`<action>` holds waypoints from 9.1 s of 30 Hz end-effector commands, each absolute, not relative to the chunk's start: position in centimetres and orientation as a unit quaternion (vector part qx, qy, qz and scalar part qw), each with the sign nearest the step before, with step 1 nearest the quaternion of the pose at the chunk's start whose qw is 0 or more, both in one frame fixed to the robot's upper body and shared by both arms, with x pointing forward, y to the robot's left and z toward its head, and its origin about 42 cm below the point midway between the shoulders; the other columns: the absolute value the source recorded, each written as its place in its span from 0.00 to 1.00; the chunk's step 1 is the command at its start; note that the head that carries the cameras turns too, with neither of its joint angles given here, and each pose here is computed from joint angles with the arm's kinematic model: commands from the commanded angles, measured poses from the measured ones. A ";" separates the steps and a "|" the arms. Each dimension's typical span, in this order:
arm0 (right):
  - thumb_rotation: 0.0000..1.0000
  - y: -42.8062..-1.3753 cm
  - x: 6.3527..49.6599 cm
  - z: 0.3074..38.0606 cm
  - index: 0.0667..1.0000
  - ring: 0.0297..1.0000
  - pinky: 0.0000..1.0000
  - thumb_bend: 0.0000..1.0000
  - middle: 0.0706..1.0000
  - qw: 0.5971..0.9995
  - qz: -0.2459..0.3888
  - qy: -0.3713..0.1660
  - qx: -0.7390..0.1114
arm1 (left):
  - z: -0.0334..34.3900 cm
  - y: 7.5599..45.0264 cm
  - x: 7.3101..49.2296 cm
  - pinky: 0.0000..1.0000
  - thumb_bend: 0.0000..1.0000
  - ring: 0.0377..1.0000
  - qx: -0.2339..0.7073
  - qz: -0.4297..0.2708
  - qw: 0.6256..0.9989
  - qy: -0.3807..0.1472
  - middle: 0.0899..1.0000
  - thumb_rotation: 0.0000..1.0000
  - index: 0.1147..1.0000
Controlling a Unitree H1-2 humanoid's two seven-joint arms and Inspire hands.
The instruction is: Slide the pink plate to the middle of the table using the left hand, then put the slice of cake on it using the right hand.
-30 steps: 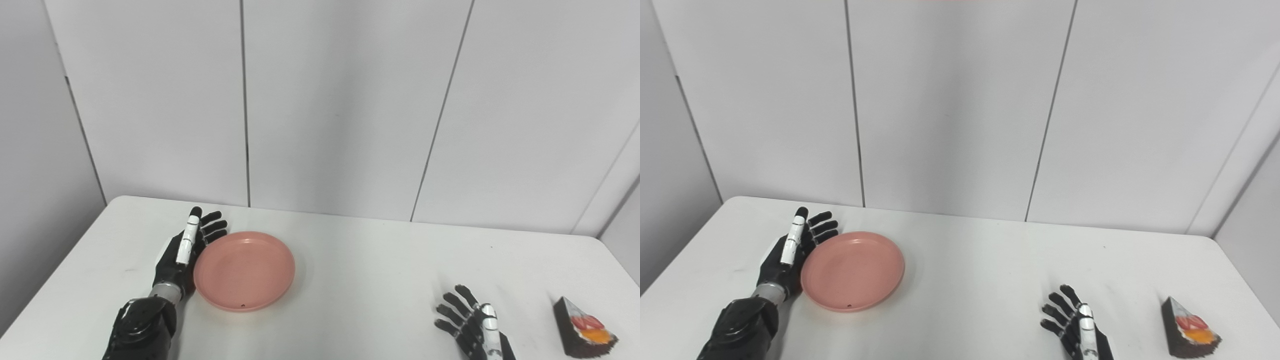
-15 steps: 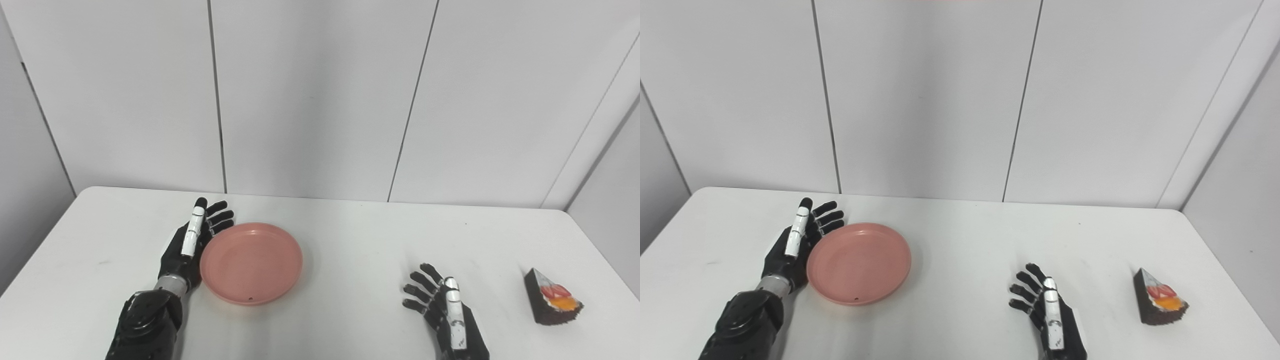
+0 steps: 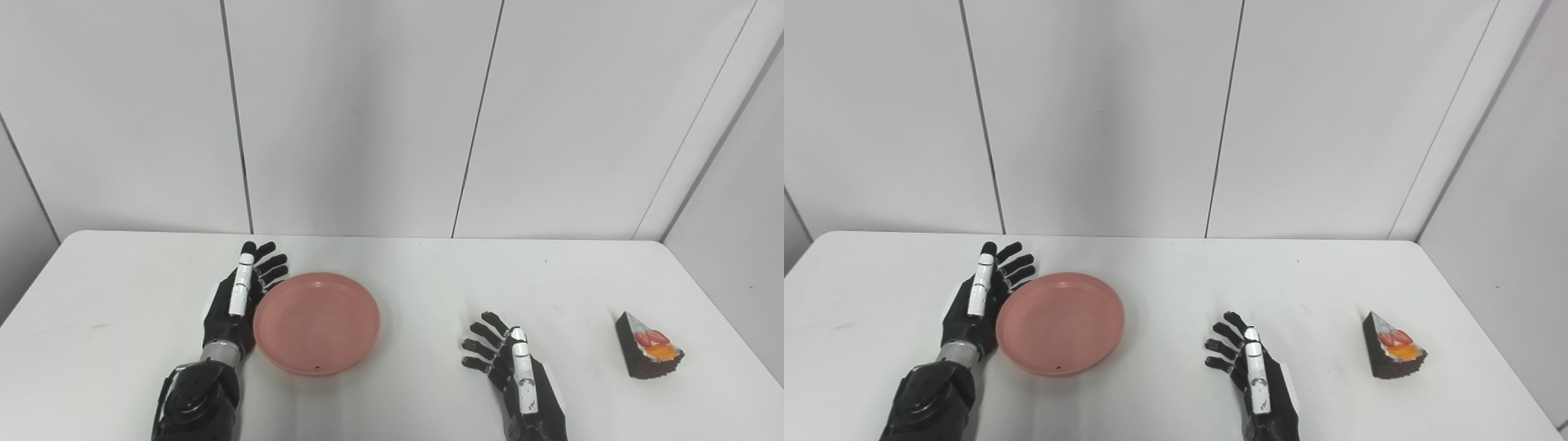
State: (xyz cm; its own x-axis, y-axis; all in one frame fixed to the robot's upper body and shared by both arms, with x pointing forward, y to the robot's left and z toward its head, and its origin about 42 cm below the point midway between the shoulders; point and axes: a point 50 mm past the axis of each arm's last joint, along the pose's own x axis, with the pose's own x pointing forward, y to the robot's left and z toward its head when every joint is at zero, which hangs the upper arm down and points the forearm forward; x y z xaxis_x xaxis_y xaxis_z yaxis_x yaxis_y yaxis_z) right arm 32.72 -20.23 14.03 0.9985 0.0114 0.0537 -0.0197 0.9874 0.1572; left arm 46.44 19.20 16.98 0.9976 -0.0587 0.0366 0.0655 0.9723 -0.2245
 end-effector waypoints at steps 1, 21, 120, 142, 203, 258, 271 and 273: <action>1.00 -19.7 32.5 13.7 0.82 0.73 0.68 0.75 0.79 0.996 0.010 -0.009 0.085 | 17.9 18.5 47.1 0.77 0.73 0.78 -0.118 -0.041 0.992 -0.020 0.73 0.89 0.76; 1.00 -18.4 32.7 13.6 0.81 0.69 0.64 0.73 0.80 0.998 0.007 0.002 0.065 | 18.2 15.4 47.8 0.77 0.70 0.79 -0.123 -0.085 0.989 -0.007 0.73 0.92 0.73; 0.43 -40.3 36.0 22.9 0.78 0.79 0.70 1.00 0.80 0.776 -0.203 0.101 -0.589 | 16.5 15.5 47.4 0.66 0.65 0.71 -0.120 -0.109 0.987 0.020 0.69 0.92 0.71; 0.28 -41.5 36.6 20.5 0.67 0.46 0.37 1.00 0.57 0.785 -0.224 0.062 -0.574 | 16.0 15.4 47.1 0.65 0.63 0.72 -0.118 -0.111 0.986 0.029 0.70 0.93 0.71; 0.18 -24.5 40.8 31.2 0.53 0.18 0.14 0.83 0.25 0.818 -0.009 -0.266 -0.510 | 14.1 11.0 47.2 0.64 0.63 0.66 -0.122 -0.124 0.983 0.050 0.67 0.89 0.69; 0.38 -16.9 44.1 21.0 0.58 0.34 0.27 0.75 0.42 0.822 0.166 -0.210 -0.502 | 12.6 8.7 46.6 0.56 0.61 0.63 -0.076 -0.145 0.985 0.056 0.63 0.94 0.68; 0.79 -17.5 42.7 21.8 0.71 0.63 0.48 0.87 0.72 0.821 0.159 -0.233 -0.497 | 12.4 9.1 46.6 0.57 0.62 0.63 -0.072 -0.134 0.987 0.059 0.64 0.94 0.68; 0.80 -17.7 42.4 22.0 0.72 0.64 0.49 0.82 0.73 0.830 0.146 -0.242 -0.480 | 12.5 9.2 46.5 0.60 0.63 0.66 -0.077 -0.129 0.987 0.056 0.67 0.93 0.69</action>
State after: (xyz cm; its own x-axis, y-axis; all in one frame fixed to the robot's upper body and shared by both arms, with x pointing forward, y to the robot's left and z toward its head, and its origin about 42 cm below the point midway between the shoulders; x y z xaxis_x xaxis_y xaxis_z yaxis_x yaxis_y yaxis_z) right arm 42.37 -17.52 20.23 0.8561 0.4858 0.1760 -0.0699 0.4463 -0.8921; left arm 47.86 8.43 16.00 0.9566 -0.2891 0.0374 0.2914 0.9447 -0.1501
